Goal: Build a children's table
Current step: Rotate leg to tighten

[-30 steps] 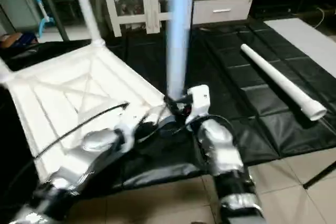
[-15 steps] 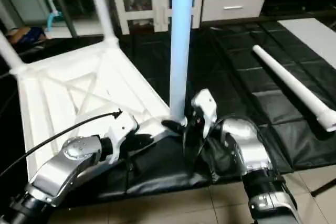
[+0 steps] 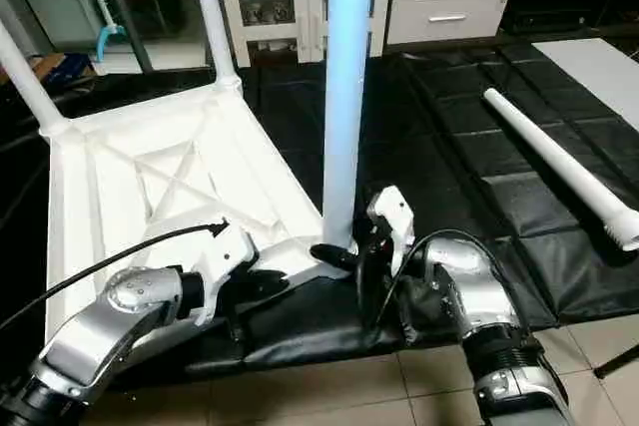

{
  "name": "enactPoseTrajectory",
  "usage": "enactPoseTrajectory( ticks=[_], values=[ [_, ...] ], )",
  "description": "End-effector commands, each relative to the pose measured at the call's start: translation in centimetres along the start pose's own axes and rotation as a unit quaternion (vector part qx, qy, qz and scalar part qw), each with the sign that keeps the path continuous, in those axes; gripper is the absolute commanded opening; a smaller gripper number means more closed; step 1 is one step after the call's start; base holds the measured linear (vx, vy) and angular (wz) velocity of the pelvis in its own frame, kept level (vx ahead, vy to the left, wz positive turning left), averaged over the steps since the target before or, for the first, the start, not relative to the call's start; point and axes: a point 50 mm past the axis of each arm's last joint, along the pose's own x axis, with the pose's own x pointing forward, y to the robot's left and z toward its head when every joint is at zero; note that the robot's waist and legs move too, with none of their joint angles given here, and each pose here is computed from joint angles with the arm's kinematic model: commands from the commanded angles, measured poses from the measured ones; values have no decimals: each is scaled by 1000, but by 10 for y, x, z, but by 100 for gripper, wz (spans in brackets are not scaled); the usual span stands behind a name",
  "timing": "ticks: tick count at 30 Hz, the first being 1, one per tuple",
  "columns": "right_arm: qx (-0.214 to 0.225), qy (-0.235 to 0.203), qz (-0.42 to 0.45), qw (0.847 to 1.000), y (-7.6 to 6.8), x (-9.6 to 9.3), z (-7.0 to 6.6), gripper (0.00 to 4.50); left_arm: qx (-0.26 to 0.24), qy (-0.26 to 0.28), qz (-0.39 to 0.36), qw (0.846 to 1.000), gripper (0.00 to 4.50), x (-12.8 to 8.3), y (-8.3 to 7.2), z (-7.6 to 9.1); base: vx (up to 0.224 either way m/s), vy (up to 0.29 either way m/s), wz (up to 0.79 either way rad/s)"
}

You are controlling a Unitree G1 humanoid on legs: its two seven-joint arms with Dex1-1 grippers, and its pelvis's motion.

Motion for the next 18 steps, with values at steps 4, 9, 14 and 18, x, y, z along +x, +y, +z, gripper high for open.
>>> enactPoseTrajectory(
  ticks=[4,9,14,18],
  values=[
    [-11,-9,-6,1000,-5,-1,6,292,-11,26,-26,999,0,0,-7,-10,0,0,0],
    [-10,-16,-9,1000,-5,-1,6,253,-11,26,-25,999,0,0,-7,-10,0,0,0],
    [-5,-23,-9,1000,-4,1,5,242,-11,26,-24,999,0,1,-7,-10,0,0,0],
    [8,-37,-80,996,-10,6,2,240,-14,26,-3,1000,0,6,-4,-10,0,0,0]
  ],
)
